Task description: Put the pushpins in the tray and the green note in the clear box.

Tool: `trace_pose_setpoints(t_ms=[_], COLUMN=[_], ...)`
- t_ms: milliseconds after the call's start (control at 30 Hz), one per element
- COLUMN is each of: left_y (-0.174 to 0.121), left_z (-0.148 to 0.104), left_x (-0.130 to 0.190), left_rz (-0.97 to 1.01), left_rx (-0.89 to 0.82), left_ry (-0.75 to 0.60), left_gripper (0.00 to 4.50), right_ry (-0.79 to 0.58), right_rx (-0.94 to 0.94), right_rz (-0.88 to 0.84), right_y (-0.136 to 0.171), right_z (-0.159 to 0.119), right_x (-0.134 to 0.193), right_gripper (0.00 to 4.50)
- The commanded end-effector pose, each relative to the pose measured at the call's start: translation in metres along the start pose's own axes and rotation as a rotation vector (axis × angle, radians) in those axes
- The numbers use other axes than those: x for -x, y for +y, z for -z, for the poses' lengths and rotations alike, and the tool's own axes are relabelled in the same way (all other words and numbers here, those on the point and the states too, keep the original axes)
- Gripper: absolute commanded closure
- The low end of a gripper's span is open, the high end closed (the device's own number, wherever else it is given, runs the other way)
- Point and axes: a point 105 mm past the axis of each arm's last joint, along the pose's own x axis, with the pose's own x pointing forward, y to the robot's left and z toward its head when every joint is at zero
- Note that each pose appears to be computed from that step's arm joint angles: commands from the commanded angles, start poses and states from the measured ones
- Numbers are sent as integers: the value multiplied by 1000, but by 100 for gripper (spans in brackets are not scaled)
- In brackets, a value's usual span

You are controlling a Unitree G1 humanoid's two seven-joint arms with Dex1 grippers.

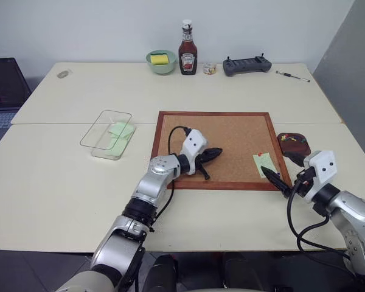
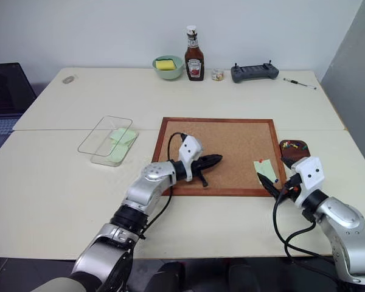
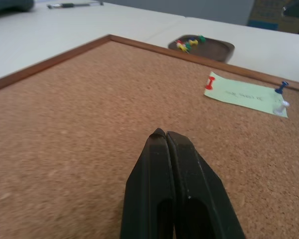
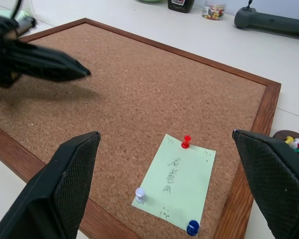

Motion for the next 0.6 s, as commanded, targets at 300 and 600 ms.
trace_pose_setpoints(t_ms=[300, 600], left_y=[-15, -19], left_z=[31, 38], left_x=[-8, -9], left_rz=[82, 113], left_rx=[-3, 3], left_ry=[103, 120], left_gripper=[446, 446], right_ry=[32, 108], right_rx=[14, 15], right_rz=[31, 94], right_y=[-5, -34], right_z=[-3, 10], right_x=[-7, -36], right_gripper=[0, 0])
